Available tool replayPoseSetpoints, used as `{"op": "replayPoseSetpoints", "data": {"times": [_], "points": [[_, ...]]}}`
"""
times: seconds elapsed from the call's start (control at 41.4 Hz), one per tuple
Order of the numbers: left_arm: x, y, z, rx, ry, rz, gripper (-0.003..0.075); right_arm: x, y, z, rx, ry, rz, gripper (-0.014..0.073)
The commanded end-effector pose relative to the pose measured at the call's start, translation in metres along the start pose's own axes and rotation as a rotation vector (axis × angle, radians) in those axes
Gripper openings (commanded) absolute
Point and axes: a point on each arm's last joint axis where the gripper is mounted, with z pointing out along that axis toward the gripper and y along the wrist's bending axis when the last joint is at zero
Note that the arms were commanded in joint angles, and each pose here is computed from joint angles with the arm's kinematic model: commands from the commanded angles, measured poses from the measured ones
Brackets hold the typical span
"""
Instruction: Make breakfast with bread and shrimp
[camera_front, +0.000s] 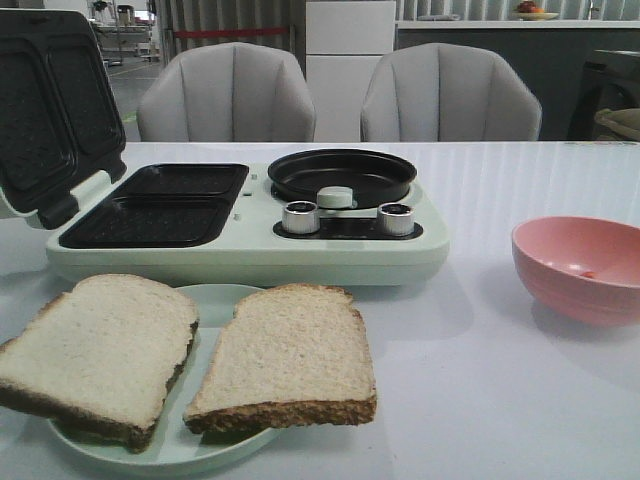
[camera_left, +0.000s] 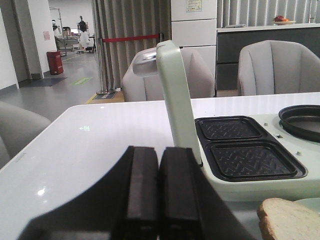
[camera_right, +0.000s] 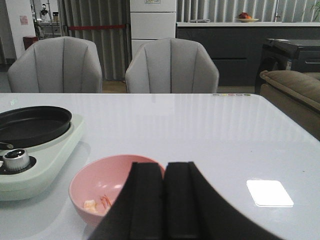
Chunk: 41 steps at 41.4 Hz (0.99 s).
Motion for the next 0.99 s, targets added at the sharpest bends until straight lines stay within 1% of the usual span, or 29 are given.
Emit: {"op": "replayPoseSetpoints", "data": {"times": [0.0,0.677,0.749,0.822,0.894,0.967], "points": [[0.001,-0.001,-0.001,0.007,-0.084,-0.012,0.0101,-0.011,0.000,-0.002,0.004,-0.108,-0.019,0.0036],[0.001,-0.001,-0.001,0.007,-0.086,-0.012,0.0101,-0.011,0.000,-0.002,0.004,-0.108,-0.019,0.0036],[-0.001,-0.001,-0.001,0.007,-0.107,-0.012,0.0101,-0.011,0.000,-0.002,0.004,-0.109,-0.019,0.0036],[-0.004,-0.001,-0.002,0.007,-0.130,-0.012,0.0101,-0.014,0.000,-0.002,0.005,-0.144,-0.023,0.0036],[-0.010,0.000,-0.003,0.007,-0.166,-0.012,0.0101,-0.022,0.000,-0.003,0.002,-0.160,-0.022,0.0036],[-0.021,0.000,-0.004,0.006,-0.200,-0.022,0.0101,-0.033,0.002,-0.005,-0.002,-0.149,-0.024,0.0036]]}}
